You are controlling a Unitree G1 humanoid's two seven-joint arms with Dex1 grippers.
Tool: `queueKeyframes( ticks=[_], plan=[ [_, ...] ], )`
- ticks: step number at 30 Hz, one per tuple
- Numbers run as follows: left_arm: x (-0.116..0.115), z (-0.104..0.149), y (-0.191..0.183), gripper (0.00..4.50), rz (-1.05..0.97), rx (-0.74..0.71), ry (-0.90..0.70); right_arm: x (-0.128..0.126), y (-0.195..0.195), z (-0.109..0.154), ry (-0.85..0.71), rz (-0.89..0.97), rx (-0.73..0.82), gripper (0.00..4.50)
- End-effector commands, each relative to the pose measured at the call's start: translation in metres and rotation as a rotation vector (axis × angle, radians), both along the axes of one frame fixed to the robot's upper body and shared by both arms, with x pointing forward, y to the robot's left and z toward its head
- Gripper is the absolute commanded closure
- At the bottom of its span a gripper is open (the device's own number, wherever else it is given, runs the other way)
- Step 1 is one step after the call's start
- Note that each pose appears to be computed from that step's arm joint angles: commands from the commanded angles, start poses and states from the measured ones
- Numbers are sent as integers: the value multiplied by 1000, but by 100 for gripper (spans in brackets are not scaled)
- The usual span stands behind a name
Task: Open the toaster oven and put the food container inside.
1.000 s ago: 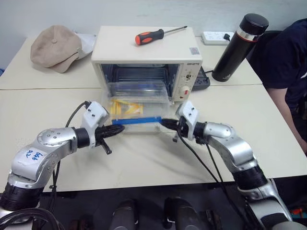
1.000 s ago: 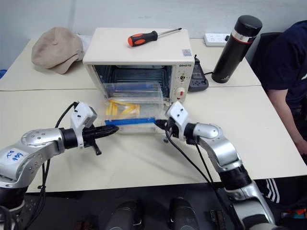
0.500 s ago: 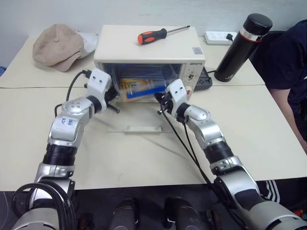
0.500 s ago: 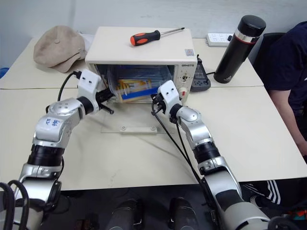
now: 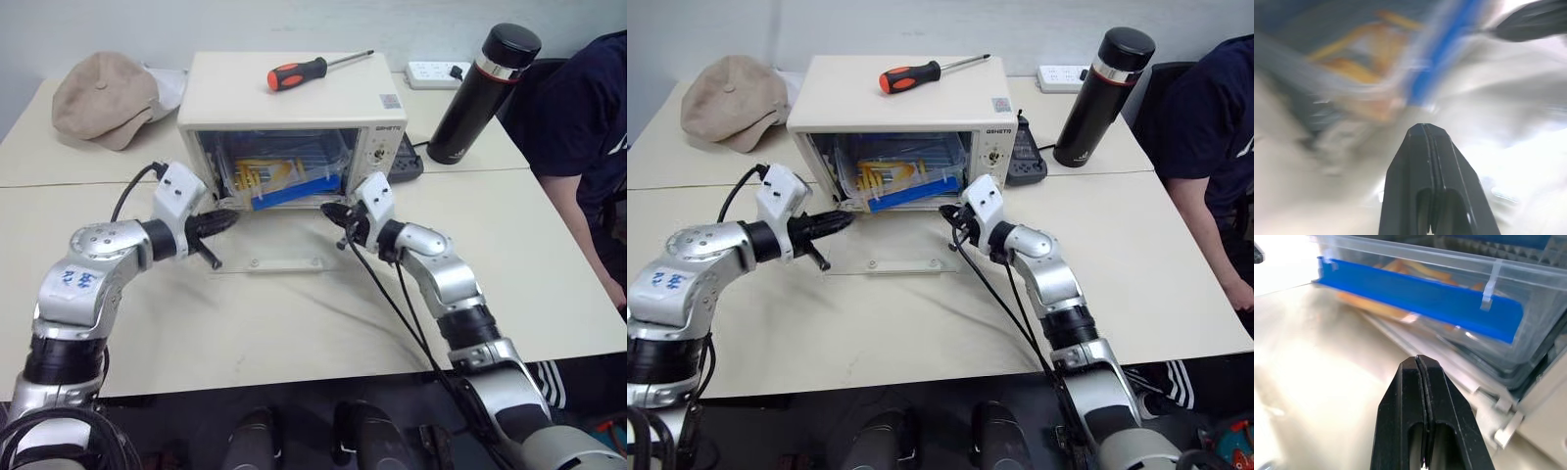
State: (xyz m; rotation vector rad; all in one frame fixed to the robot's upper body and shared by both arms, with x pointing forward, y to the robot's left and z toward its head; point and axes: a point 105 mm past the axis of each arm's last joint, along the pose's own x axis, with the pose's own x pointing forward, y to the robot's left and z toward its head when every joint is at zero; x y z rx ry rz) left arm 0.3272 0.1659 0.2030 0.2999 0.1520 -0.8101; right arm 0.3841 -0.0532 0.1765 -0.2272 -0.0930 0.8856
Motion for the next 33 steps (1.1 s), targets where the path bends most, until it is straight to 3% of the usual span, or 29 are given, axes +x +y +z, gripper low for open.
queueKeyframes(
  ticks=[1,6,10,15,19,21,24,27,30,33],
  plan=[
    [-8,16,-19,450,-88,-23,-42,-13,-1,22,-47,50,21,449],
    [32,11,-30,450,32,-34,-73,-30,-9,34,-32,113,41,449],
    [69,5,-32,450,168,68,-155,-43,-16,41,-33,135,28,449],
    [92,26,-26,450,266,44,-266,-66,-22,42,-8,190,29,449],
    [97,37,-23,450,286,-8,-304,-86,-32,37,48,221,46,449],
    [89,37,-28,450,215,-32,-282,-96,-38,33,81,233,39,449],
    [51,33,-29,450,22,-32,-226,-113,-51,19,146,234,-7,449],
    [5,29,-14,394,-130,10,-147,-124,-62,4,226,208,-36,450],
    [-40,30,13,300,-226,136,-84,-127,-71,-19,288,152,-59,450],
    [-69,39,32,201,-243,201,-19,-120,-77,-37,311,82,-63,450]
  ],
)
